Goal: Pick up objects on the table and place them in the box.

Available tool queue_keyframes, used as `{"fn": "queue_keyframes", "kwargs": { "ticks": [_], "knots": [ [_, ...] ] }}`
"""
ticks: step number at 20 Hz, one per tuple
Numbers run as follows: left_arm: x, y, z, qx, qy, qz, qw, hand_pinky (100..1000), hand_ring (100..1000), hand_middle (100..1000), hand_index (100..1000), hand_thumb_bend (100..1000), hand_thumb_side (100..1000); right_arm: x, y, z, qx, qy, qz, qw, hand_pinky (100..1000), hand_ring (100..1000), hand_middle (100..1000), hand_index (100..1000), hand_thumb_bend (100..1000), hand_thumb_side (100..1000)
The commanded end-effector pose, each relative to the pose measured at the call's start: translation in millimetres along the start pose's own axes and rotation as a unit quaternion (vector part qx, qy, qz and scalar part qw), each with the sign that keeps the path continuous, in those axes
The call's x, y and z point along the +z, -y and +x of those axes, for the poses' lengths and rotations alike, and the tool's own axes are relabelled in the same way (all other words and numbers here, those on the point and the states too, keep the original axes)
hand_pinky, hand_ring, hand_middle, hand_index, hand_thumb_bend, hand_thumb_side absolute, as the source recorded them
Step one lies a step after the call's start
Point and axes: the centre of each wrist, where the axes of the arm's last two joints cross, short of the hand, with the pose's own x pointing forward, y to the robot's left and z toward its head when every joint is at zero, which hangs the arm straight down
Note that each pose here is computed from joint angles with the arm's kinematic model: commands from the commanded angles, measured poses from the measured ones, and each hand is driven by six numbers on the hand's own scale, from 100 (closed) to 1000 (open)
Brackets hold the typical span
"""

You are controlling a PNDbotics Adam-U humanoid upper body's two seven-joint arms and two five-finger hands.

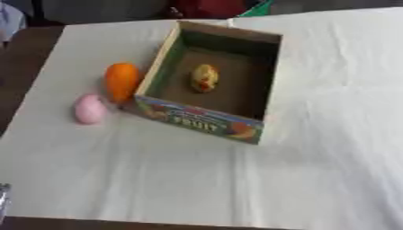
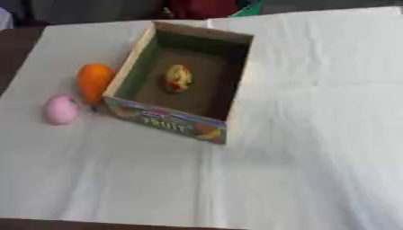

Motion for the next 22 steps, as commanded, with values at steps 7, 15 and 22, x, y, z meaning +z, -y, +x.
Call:
{"fn": "queue_keyframes", "kwargs": {
  "ticks": [7, 15, 22],
  "knots": [
    [-26, -41.8, 4, -0.150, 0.018, -0.071, 0.986, 603, 702, 675, 780, 100, 636, -1, 5.8, 5, 0.001, 0.014, -0.004, 1.000, 735, 1000, 623, 810, 100, 617],
    [-46, -56.2, 9, -0.235, 0.001, -0.155, 0.959, 617, 736, 719, 821, 100, 552, 3, 7.7, 5, 0.003, 0.017, -0.013, 1.000, 738, 1000, 621, 807, 100, 605],
    [-68, -65.3, 9, -0.316, 0.036, -0.259, 0.912, 619, 766, 753, 857, 100, 554, 7, 8.6, 5, 0.007, 0.011, -0.018, 1.000, 739, 1000, 619, 804, 100, 601]
  ]
}}
